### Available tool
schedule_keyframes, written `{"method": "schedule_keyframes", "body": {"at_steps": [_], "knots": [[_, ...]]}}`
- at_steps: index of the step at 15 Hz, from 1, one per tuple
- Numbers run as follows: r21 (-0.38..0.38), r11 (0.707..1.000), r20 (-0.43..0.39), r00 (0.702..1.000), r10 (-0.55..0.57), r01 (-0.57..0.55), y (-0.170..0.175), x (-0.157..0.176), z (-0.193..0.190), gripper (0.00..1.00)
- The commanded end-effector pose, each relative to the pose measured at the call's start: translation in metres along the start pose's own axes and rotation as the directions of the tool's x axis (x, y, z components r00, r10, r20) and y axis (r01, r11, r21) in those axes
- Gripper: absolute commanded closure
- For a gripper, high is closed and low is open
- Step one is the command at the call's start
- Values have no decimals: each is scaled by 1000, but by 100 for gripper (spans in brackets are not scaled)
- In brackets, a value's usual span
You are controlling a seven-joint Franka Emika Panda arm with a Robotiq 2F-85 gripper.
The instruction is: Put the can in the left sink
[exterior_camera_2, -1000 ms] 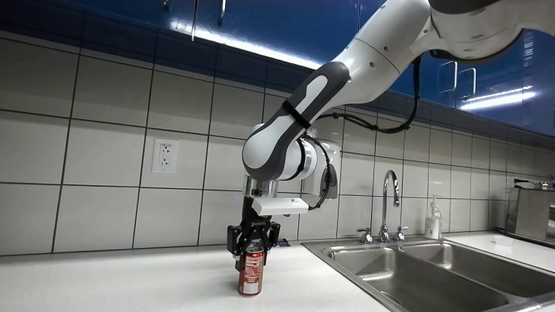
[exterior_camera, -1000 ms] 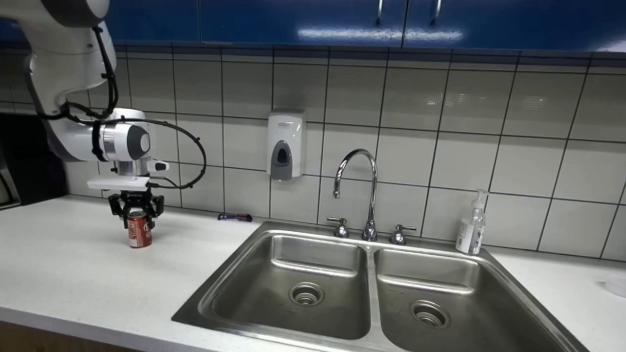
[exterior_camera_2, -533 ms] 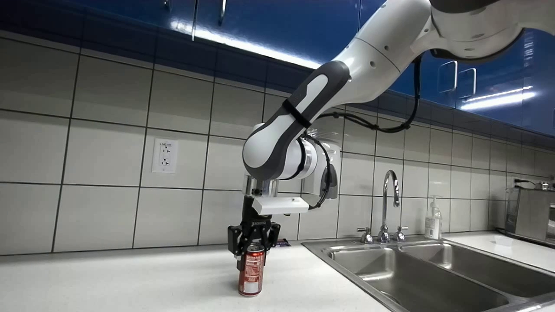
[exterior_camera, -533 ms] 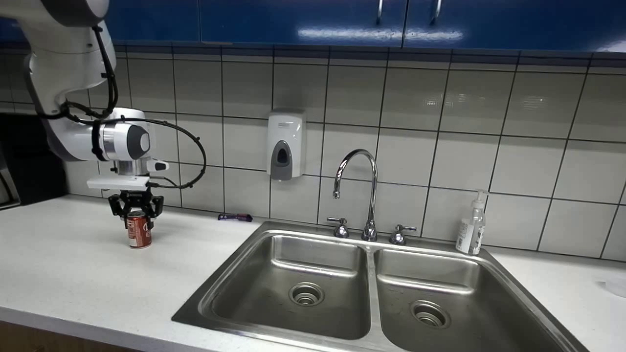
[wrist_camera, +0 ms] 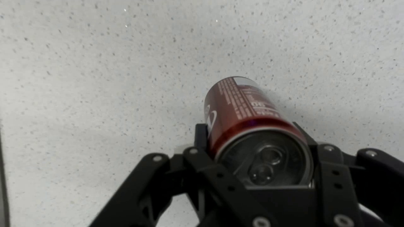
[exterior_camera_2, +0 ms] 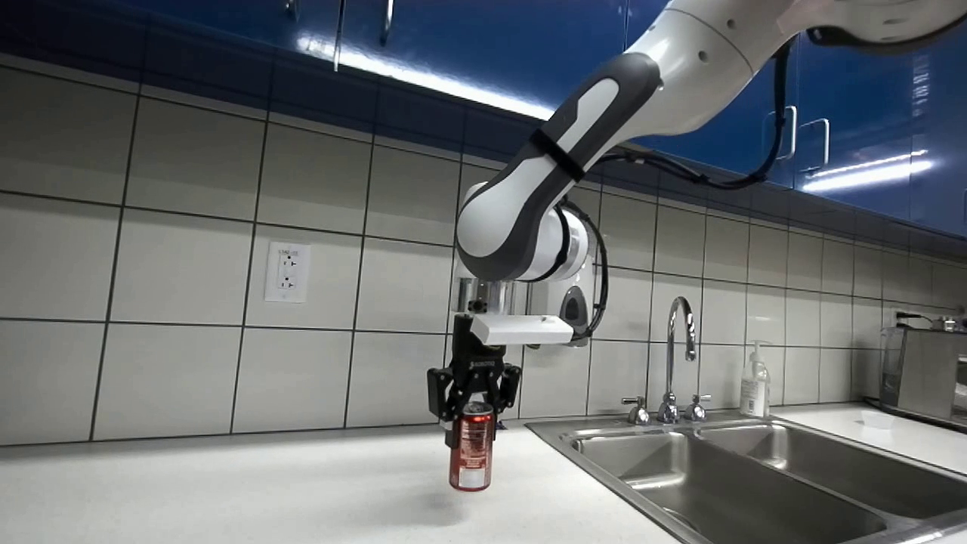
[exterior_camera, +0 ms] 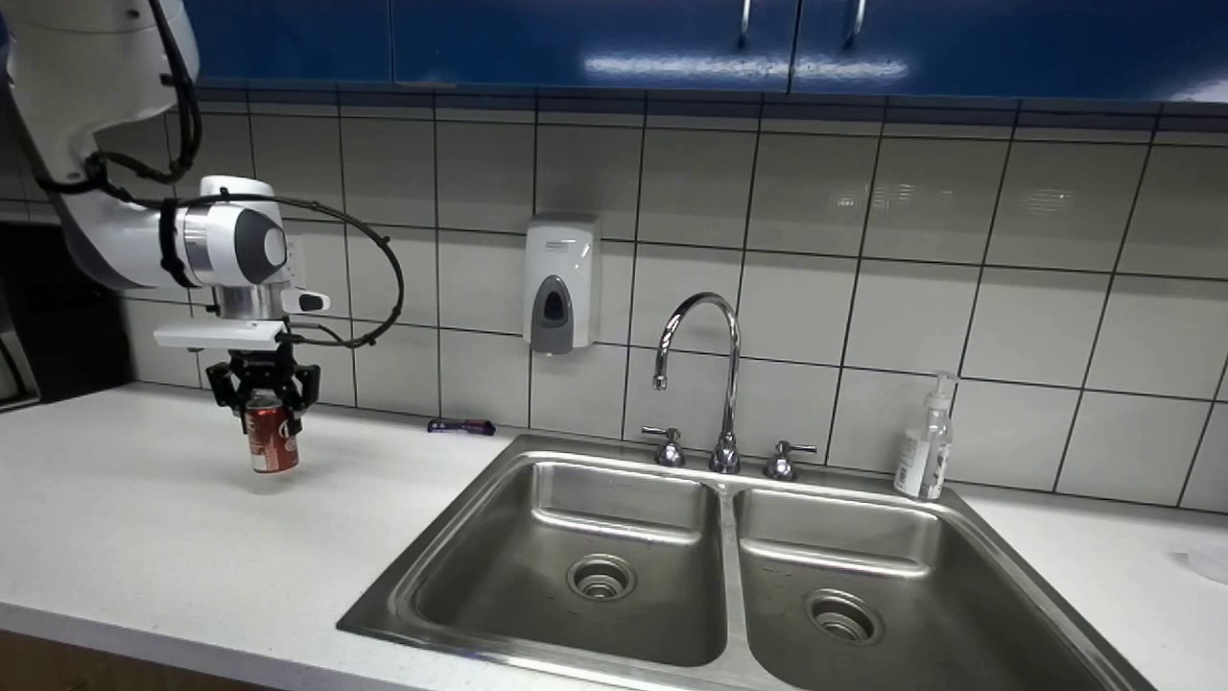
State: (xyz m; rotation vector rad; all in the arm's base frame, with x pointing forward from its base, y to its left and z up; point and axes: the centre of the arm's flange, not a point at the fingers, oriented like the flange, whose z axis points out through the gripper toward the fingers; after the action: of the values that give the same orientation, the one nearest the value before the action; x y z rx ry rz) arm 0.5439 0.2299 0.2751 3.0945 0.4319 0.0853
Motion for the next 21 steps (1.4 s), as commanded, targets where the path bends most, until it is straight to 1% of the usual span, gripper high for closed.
{"method": "schedule_keyframes", "body": {"at_steps": [1, 3, 5, 13, 14, 17, 21], "knots": [[-16, 999, -5, 999, 43, -43, 18, -56, -36, 62], [-27, 999, 1, 999, 38, -38, 37, -75, -40, 62], [-25, 999, 5, 999, 48, -48, 68, -95, -45, 62], [-37, 995, 35, 995, 93, -91, 230, -169, -49, 62], [-40, 995, 36, 995, 95, -94, 250, -176, -47, 62], [-40, 994, 38, 994, 101, -99, 296, -188, -39, 62], [-40, 995, 45, 995, 94, -93, 341, -199, -19, 62]]}}
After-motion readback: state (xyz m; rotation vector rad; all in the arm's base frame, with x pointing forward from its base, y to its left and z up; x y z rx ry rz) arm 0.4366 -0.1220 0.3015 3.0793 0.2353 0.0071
